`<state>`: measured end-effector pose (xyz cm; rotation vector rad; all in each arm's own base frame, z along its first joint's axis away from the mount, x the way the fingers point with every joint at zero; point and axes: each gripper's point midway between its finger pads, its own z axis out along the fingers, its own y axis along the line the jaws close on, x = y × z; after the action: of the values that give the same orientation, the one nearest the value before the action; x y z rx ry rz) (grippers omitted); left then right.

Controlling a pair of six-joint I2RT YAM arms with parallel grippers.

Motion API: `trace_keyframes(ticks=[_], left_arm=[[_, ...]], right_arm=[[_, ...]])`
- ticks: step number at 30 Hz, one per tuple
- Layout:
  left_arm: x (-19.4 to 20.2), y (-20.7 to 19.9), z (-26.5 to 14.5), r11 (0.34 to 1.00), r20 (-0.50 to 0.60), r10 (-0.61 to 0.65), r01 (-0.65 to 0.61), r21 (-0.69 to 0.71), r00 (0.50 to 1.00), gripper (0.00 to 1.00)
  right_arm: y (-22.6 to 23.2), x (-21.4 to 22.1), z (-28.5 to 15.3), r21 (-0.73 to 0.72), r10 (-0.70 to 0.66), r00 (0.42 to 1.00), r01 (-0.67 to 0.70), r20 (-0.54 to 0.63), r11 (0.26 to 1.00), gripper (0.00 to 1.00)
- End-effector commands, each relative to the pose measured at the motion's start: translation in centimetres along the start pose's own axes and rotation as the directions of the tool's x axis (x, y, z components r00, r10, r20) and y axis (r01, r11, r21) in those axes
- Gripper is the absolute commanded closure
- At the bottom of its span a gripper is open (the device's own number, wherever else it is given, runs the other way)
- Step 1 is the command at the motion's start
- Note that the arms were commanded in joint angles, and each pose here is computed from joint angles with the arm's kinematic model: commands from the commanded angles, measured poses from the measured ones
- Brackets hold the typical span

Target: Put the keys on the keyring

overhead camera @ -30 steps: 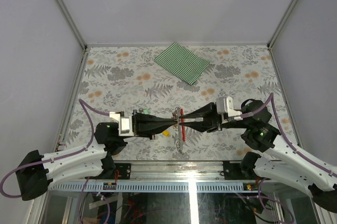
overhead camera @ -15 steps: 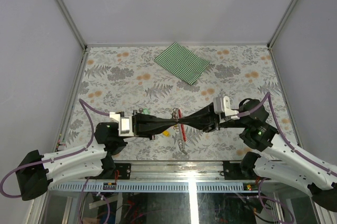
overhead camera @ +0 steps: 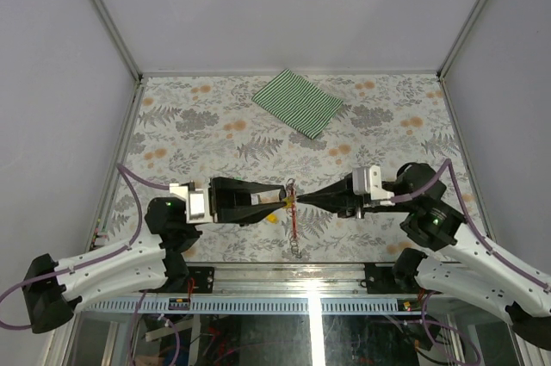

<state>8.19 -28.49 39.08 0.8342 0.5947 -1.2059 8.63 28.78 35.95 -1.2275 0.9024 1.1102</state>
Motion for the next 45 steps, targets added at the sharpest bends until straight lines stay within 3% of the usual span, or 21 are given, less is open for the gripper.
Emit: trace_keyframes(ticks=[1,6,11,19,26,30,33,35,39,45], left_arm=[[-1.0,0.3,0.1,0.999,-0.038,0.043,-0.043,-0.005,0.998,0.63],[-0.4,0.8,-0.7,0.998,-0.119,-0.010,0.002,-0.065,0.993,0.59],[0.2,3.5,-1.7,0.961,-0.149,-0.117,0.075,-0.266,0.982,0.57],[1.9,6.8,-2.7,0.829,-0.125,-0.316,0.210,-0.519,0.940,0.54],[4.4,8.5,-3.8,0.692,-0.150,-0.461,0.248,-0.677,0.875,0.51],[6.6,9.2,-5.0,0.600,-0.195,-0.546,0.219,-0.769,0.815,0.48],[8.9,9.3,-6.4,0.538,-0.234,-0.603,0.172,-0.825,0.763,0.45],[10.5,9.3,-7.7,0.486,-0.246,-0.647,0.142,-0.862,0.722,0.42],[14.4,8.9,-10.6,0.382,-0.264,-0.742,0.064,-0.922,0.616,0.35],[18.9,8.7,-16.4,0.187,-0.215,-0.851,-0.107,-0.977,0.479,0.26]], right_arm=[[-1.5,-5.6,-1.4,0.098,-0.242,0.968,0.234,0.073,0.967,1.00],[-2.1,-6.4,-2.9,0.161,-0.449,0.892,0.436,0.047,0.885,1.00],[-2.3,-6.2,-3.5,0.170,-0.582,0.813,0.571,0.017,0.803,1.00],[-2.3,-5.7,-3.8,0.150,-0.678,0.735,0.672,-0.016,0.725,1.00],[-2.5,-5.2,-3.8,0.134,-0.694,0.719,0.693,-0.043,0.709,1.00],[-3.6,-4.4,-4.1,0.173,-0.582,0.806,0.591,-0.106,0.788,1.00],[-4.9,-3.6,-4.8,0.258,-0.385,0.905,0.422,-0.182,0.869,1.00],[-5.5,-2.4,-5.3,0.309,-0.247,0.940,0.314,-0.236,0.898,1.00],[-5.6,0.3,-6.2,0.389,-0.050,0.958,0.161,-0.281,0.907,1.00],[-5.4,3.5,-7.3,0.493,0.132,0.950,0.026,-0.283,0.870,1.00]])
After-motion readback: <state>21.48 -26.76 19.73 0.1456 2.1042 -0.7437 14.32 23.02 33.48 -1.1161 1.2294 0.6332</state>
